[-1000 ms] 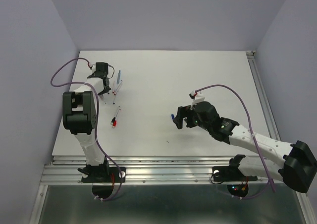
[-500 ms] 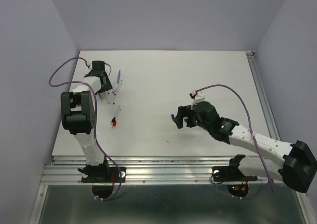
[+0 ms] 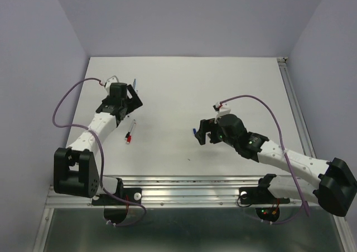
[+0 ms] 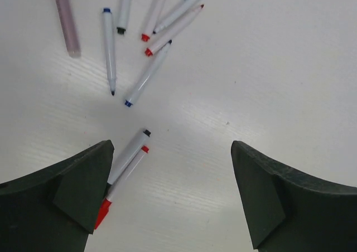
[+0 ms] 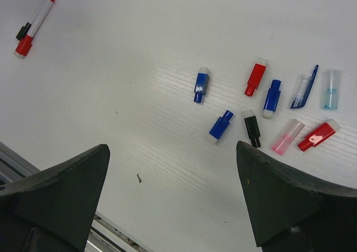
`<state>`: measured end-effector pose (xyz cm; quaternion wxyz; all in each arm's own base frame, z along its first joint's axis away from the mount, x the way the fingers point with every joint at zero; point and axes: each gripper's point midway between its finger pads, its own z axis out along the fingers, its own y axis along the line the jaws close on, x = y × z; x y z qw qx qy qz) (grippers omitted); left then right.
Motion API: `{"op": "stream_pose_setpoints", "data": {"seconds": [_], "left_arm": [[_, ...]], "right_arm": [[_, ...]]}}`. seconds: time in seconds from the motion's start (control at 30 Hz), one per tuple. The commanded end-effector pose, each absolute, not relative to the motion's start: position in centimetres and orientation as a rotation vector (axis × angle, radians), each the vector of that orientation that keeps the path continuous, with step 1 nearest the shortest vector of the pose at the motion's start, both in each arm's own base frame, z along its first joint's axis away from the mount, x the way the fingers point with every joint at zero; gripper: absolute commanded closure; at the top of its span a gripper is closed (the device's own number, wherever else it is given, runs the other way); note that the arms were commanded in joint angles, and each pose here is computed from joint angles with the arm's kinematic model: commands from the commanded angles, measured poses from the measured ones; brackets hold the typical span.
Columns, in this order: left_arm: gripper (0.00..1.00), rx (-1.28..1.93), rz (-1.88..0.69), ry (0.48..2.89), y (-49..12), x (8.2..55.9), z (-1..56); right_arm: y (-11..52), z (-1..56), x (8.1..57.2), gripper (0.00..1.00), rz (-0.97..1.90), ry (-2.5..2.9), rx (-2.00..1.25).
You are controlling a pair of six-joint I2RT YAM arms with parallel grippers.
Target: Open the pen caps
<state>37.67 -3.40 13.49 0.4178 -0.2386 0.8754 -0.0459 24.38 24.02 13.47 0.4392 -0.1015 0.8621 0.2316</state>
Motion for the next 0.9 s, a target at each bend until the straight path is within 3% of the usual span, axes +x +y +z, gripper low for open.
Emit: {"op": "stream_pose_setpoints", "data": {"seconds": [0.0,0.17,0.87], "left_arm": [[0.01,-0.785,-0.104,2.223,-3.3,34.6,10.7],[0.02,-0.832,-0.028,2.283,-2.6,33.0,7.8],[0.26,-0.666,0.124,2.423,-2.2,35.7,4.2]], "right_arm": [[25.0,13.9,24.6,0.0,0.644,2.108,-0.247],[25.3,13.5,24.5,0.0,0.648,2.134,-0.257],[25.1,13.5,24.6,0.0,0.64,2.132,-0.253]]}}
